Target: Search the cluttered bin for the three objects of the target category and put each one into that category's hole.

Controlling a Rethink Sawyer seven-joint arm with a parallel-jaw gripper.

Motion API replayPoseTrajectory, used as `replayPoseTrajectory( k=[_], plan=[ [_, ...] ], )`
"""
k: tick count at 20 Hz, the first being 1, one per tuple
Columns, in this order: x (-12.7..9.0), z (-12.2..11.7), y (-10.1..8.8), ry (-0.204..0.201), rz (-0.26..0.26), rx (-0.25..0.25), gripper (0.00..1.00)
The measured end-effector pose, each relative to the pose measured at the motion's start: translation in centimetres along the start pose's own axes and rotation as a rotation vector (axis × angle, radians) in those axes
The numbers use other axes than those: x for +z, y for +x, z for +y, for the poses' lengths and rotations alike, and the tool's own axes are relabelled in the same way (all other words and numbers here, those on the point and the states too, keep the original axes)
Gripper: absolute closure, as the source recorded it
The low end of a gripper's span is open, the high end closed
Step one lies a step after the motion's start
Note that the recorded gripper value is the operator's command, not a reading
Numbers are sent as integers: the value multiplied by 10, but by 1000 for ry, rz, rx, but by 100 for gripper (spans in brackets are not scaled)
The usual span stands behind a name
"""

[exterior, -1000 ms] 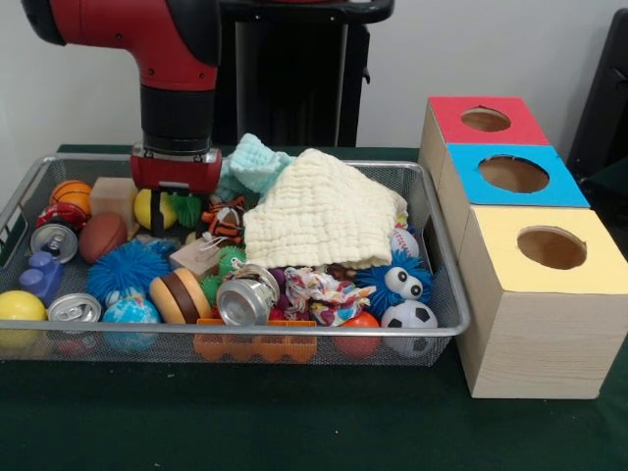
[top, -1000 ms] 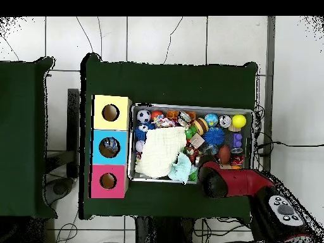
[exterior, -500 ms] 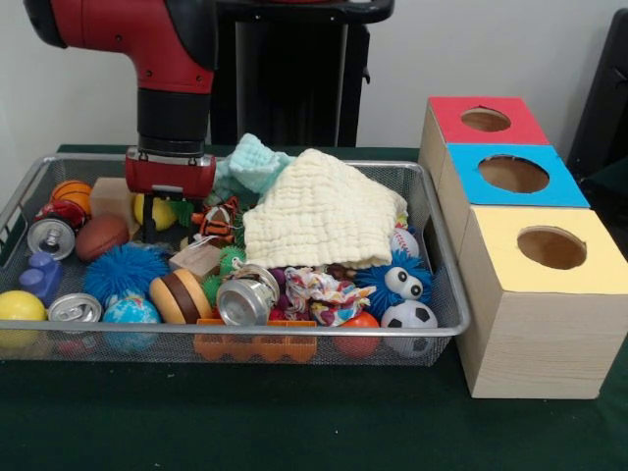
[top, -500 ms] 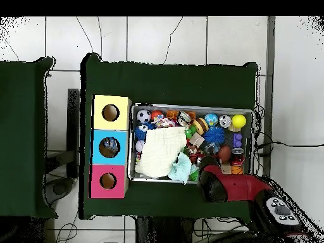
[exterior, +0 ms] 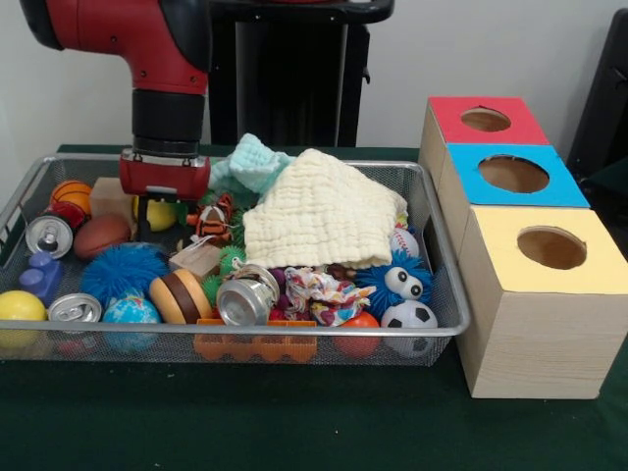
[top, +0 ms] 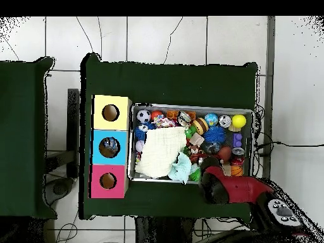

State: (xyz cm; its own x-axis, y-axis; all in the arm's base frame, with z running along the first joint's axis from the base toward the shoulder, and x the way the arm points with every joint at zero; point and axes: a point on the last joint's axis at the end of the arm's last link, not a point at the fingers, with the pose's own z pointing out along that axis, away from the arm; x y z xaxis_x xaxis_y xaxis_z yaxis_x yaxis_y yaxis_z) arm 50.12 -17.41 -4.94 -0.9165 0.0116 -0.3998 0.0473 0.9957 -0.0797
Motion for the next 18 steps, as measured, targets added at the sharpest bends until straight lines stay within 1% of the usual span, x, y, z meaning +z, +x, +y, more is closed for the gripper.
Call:
replayPoseTrajectory(
  k=[1, 4, 5, 6, 7, 9, 10, 11, 12, 14, 18],
  plan=[
    [1, -8, -2, -5, -5, 30, 0],
    [3, -18, -3, -11, 0, 68, 0],
    [3, -27, -4, -18, 14, 102, 0],
    [3, -31, -4, -22, 21, 117, 0],
    [2, -41, -5, -29, 44, 153, 0],
    [1, -50, -6, -36, 72, 182, 0],
    [0, -59, -5, -46, 113, 214, 0],
    [0, -63, -3, -53, 137, 227, 0],
    [0, -65, -2, -55, 145, 233, 0],
    [-1, -70, -1, -71, 182, 257, 0],
    [0, -70, -7, -94, 182, 271, 0]
  ],
)
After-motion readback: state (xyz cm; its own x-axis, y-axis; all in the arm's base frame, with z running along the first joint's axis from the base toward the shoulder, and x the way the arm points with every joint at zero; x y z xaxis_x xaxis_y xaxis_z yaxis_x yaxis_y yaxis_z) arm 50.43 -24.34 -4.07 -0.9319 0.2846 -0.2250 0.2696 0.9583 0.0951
